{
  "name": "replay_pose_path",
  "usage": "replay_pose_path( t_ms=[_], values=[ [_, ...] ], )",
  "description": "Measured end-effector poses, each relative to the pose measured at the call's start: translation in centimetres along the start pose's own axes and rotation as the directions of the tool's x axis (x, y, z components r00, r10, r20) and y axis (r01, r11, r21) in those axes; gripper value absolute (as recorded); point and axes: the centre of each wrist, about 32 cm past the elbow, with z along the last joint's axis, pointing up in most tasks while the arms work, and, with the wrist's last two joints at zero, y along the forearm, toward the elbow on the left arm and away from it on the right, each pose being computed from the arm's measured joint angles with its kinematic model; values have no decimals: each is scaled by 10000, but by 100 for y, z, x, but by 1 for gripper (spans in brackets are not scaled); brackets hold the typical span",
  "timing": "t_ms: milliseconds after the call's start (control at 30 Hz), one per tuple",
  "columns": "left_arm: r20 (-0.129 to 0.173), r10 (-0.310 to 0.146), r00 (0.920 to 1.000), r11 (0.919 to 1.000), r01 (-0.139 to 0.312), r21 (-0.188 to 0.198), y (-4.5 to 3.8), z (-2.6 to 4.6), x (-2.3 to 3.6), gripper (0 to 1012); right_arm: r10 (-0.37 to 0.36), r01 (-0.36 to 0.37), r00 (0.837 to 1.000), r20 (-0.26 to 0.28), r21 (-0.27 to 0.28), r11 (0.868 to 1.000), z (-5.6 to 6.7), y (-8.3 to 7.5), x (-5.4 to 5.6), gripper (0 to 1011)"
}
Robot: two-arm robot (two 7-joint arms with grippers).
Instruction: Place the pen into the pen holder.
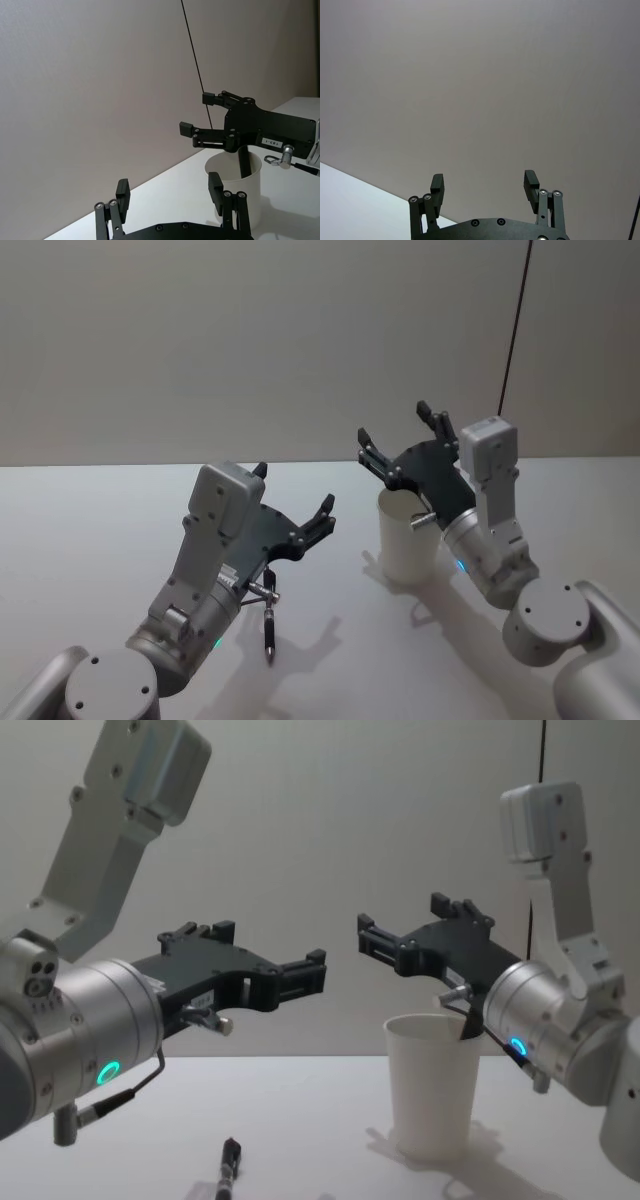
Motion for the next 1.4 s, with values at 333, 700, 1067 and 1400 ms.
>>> replay_pose_path(
  t_ms=[333,700,1067,1400],
  values=[
    [0,0,10000,10000,0,0,0,0,0,1003,-111,111,9999,-7,-174,9998,99,-45,57,1001],
    [0,0,10000,10000,0,0,0,0,0,1003,-251,236,9995,-215,-646,9976,308,-131,168,1001],
    [0,0,10000,10000,0,0,0,0,0,1003,-521,442,9971,-563,-1332,9901,536,-341,314,1001],
    [0,0,10000,10000,0,0,0,0,0,1003,-907,753,9933,-719,-1938,9782,687,-588,428,1001]
  ],
)
